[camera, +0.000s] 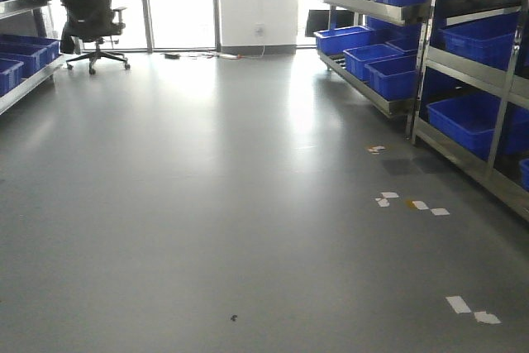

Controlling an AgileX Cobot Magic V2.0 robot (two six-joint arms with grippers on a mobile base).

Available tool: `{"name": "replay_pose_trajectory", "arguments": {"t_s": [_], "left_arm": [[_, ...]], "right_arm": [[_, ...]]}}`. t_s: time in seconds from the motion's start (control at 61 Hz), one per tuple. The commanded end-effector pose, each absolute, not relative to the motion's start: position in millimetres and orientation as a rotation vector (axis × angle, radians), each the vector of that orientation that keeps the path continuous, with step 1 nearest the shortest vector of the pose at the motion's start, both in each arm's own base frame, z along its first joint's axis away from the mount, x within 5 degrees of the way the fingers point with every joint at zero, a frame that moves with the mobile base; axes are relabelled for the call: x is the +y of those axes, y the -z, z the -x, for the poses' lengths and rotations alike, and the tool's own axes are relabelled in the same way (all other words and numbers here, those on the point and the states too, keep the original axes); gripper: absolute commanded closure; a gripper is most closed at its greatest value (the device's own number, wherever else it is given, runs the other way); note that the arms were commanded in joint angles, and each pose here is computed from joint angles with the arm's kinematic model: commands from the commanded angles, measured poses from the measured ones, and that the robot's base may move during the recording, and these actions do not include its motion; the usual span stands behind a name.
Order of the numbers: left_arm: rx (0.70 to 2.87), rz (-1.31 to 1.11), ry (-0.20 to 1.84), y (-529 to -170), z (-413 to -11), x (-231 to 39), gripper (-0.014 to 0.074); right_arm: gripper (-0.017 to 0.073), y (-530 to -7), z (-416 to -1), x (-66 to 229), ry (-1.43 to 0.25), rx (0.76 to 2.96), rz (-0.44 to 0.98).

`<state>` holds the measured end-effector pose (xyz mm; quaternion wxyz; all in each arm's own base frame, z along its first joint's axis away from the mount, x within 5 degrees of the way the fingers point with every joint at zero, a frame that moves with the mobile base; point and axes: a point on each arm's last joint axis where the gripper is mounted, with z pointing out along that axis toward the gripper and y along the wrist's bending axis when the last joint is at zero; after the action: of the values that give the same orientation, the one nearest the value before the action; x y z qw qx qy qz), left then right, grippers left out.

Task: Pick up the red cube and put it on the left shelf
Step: 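Turn and drive the base up to the shelf of blue bins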

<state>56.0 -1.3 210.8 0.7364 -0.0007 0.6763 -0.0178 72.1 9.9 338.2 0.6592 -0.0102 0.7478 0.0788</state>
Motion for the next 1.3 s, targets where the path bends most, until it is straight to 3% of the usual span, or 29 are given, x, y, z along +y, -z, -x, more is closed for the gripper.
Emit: {"name": "replay_pose_trajectory", "arguments": {"t_s": [0.0,1.28], "left_arm": [[1.409,0.003,0.038,-211.1,-55.1,-1.2,0.0492],[1.409,0.003,0.038,-211.1,-55.1,-1.2,0.0492]], "right_arm": [[0.0503,-354.5,-73.0,9.3,-0.169,1.592,0.027],[0.0503,-354.5,-73.0,9.3,-0.169,1.592,0.027]]}}
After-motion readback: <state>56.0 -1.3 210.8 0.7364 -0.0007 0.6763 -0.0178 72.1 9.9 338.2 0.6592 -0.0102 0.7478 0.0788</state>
